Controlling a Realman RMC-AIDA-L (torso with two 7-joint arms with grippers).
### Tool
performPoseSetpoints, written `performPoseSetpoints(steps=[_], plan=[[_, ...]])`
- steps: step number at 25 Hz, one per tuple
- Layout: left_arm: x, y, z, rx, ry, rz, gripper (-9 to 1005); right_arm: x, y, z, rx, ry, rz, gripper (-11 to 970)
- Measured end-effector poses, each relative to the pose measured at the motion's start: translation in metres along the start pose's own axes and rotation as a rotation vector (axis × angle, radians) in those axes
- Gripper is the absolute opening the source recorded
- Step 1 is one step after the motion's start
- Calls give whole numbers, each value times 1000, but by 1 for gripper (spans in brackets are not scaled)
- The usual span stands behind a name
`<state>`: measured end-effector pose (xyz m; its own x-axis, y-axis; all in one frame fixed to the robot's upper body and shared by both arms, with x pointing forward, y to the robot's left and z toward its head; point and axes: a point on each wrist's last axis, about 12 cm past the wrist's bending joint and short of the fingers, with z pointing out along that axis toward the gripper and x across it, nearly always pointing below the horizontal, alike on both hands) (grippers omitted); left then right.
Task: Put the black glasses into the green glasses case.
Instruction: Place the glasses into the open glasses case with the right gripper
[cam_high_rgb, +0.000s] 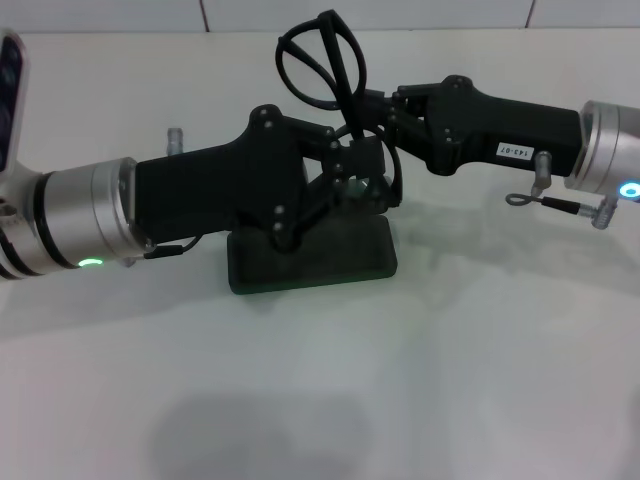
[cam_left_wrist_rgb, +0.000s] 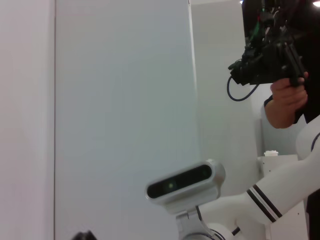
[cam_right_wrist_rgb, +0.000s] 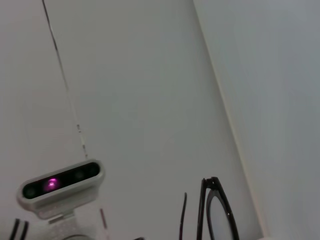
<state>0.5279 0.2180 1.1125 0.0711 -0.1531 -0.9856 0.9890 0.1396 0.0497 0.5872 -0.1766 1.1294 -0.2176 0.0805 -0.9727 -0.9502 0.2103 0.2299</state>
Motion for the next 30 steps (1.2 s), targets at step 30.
performPoseSetpoints(steps=[30], plan=[[42,-26,-86,-108,439,-178,7,-47,12,37,-167,650,-502,49]])
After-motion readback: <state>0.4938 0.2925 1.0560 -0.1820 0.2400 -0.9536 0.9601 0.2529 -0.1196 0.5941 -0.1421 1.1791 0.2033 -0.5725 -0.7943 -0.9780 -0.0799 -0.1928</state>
